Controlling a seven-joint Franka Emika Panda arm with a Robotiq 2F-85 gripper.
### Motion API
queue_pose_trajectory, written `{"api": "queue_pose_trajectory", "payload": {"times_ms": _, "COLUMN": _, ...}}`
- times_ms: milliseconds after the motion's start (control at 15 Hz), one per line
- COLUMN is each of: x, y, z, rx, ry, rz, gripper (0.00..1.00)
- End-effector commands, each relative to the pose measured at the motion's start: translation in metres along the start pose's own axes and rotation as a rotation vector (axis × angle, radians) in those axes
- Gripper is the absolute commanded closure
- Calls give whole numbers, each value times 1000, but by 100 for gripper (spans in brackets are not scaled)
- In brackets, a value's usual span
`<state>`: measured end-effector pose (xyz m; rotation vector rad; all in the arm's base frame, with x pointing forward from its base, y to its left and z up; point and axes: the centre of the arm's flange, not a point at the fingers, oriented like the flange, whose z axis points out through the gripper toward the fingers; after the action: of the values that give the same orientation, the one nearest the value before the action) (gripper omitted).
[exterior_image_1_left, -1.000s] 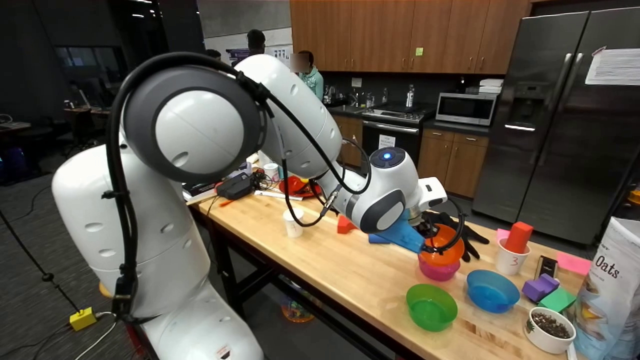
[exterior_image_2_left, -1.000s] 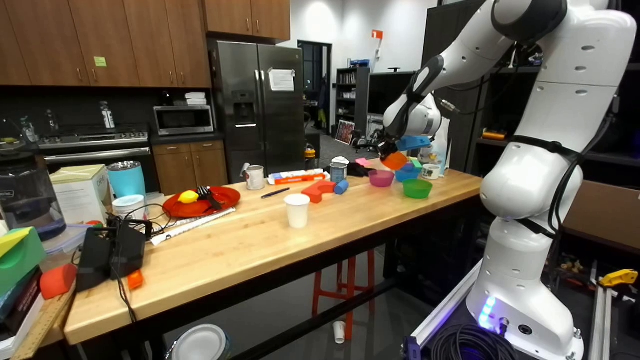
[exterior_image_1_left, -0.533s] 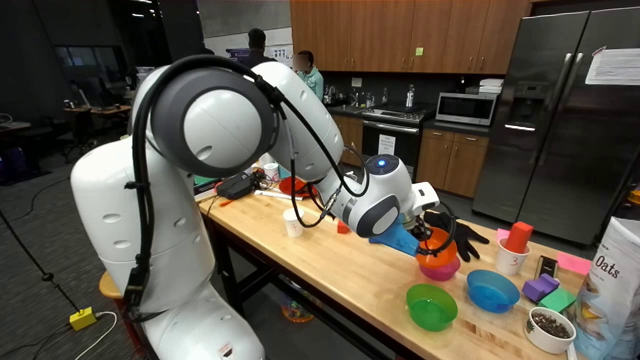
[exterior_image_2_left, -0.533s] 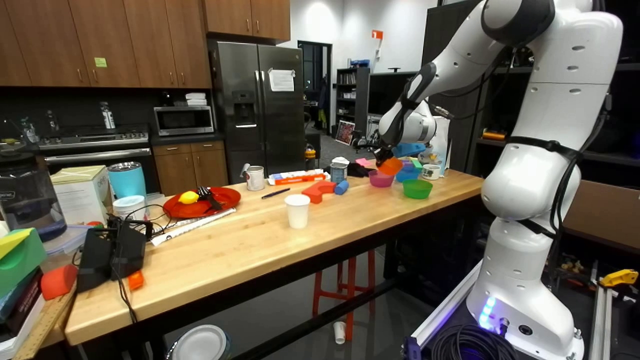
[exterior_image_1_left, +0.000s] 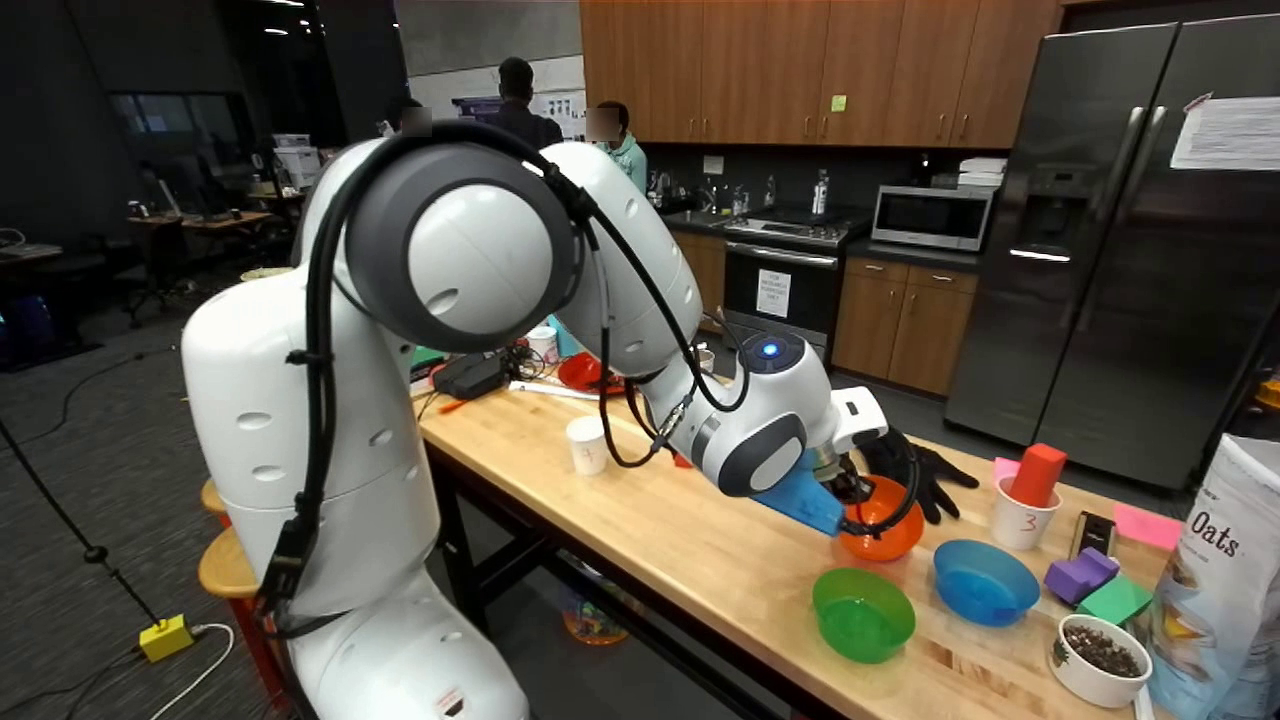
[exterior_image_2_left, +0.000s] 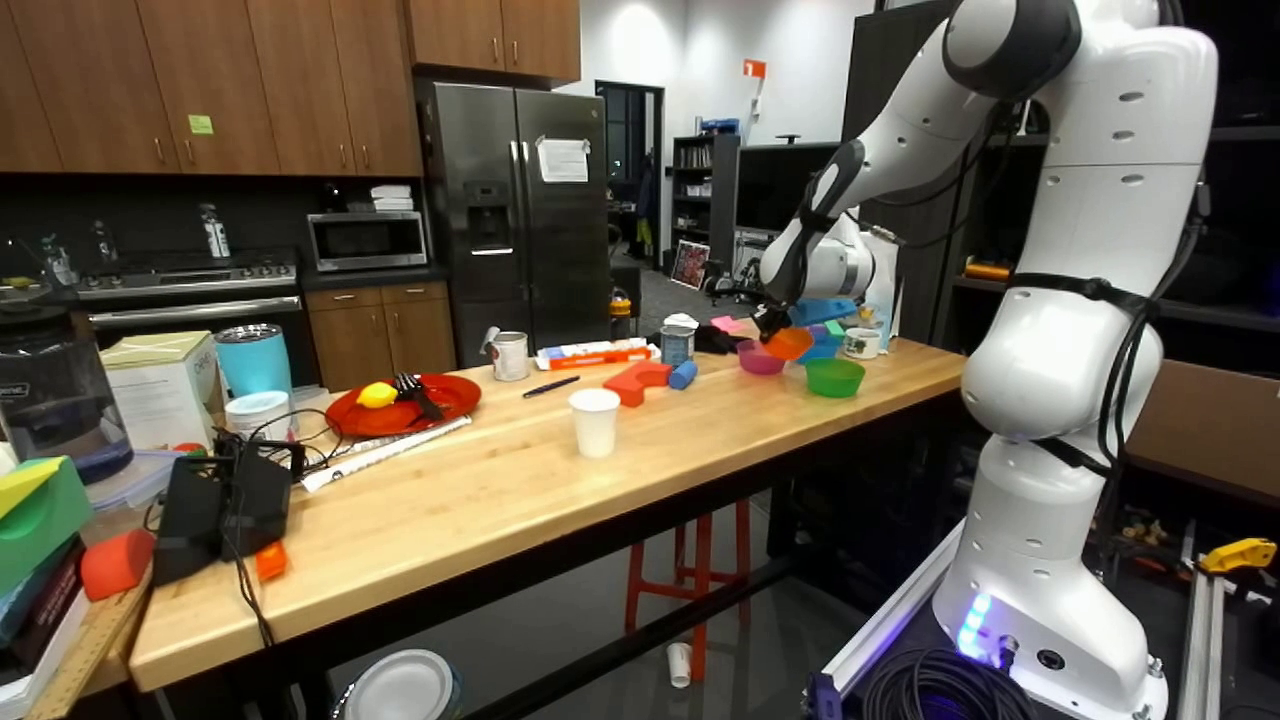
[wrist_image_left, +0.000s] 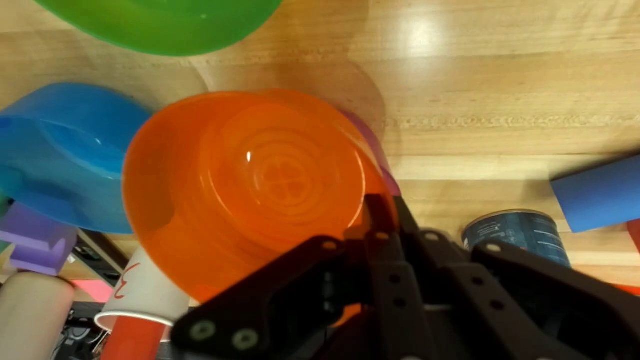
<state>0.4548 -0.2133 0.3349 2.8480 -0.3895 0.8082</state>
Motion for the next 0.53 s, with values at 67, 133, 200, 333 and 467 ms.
{"api": "queue_pose_trajectory", "payload": {"times_ms": 67, "x": -7, "y": 18, "z": -20, "rx": -46, "ry": 59, "rz": 32, "gripper": 99}}
{"api": "queue_pose_trajectory", "payload": {"times_ms": 133, "x": -8, "y": 23, "z": -25, "rx": -58, "ry": 78, "rz": 33, "gripper": 99}}
{"api": "queue_pose_trajectory", "payload": {"times_ms": 200, "x": -9, "y": 28, "z": -28, "rx": -69, "ry": 91, "rz": 39, "gripper": 99}}
{"api": "queue_pose_trajectory", "payload": {"times_ms": 333, "x": -10, "y": 38, "z": -32, "rx": -77, "ry": 119, "rz": 56, "gripper": 99}}
{"api": "queue_pose_trajectory", "payload": {"times_ms": 467, "x": -9, "y": 41, "z": -35, "rx": -64, "ry": 135, "rz": 54, "gripper": 99}}
